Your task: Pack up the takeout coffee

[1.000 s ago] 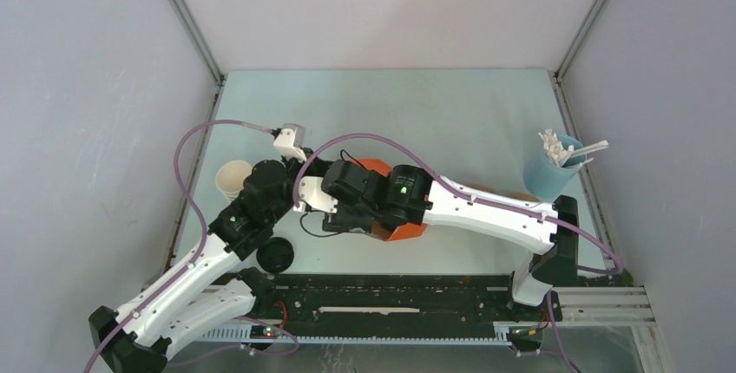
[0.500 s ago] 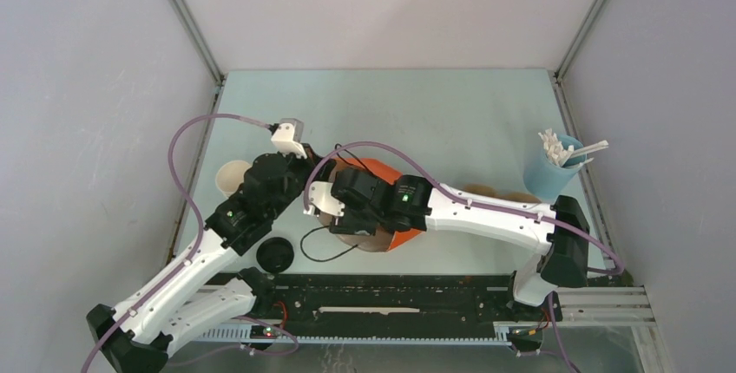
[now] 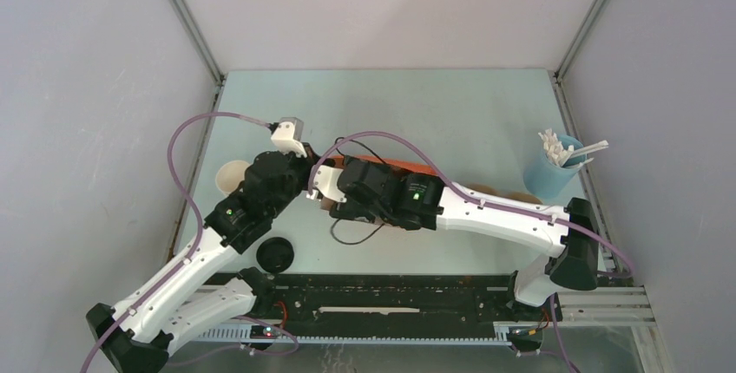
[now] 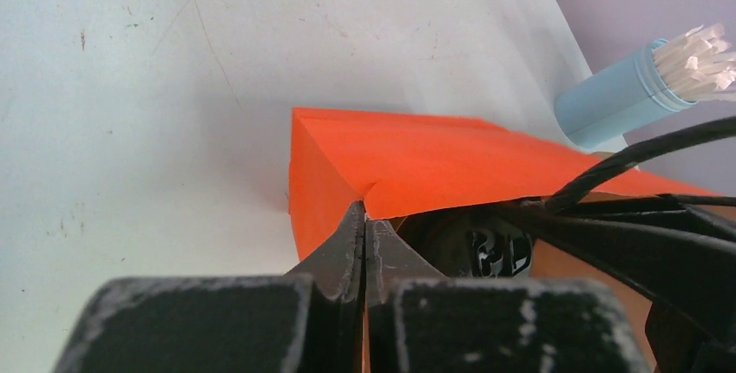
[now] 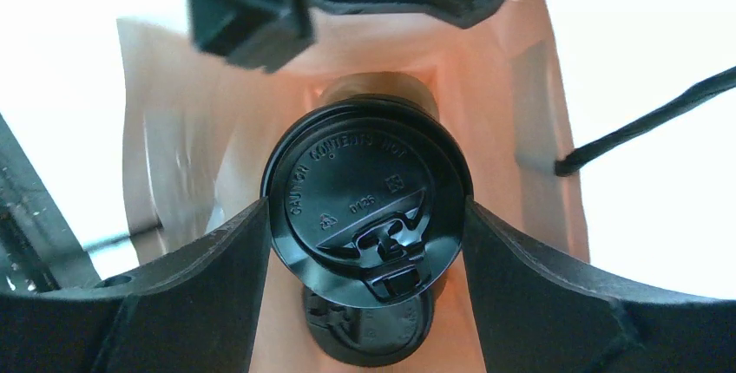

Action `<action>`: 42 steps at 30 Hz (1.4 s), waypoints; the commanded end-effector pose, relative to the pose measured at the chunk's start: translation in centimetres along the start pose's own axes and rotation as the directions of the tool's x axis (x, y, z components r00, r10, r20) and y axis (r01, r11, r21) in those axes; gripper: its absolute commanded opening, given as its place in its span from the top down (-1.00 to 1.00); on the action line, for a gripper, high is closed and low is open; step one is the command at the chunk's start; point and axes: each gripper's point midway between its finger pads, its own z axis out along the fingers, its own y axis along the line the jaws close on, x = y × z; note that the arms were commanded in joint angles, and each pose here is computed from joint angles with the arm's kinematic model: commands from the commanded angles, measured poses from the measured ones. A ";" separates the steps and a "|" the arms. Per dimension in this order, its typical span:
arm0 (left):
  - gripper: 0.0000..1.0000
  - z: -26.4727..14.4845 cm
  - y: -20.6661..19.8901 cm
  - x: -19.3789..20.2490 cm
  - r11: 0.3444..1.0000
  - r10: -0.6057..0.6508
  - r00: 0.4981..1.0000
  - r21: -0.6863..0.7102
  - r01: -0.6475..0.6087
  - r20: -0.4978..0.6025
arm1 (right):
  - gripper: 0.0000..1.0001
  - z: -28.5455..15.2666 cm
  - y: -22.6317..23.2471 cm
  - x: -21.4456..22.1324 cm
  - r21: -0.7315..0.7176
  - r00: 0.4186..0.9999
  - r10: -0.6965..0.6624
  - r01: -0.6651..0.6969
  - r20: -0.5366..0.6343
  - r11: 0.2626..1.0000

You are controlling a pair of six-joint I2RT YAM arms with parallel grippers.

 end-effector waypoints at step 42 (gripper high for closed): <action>1.00 -0.4 -2.0 -2.1 0.999 0.011 1.000 0.053 -0.012 0.014 | 0.27 3.6 -4.0 1.4 -0.077 0.963 -0.076 0.099 0.259 0.992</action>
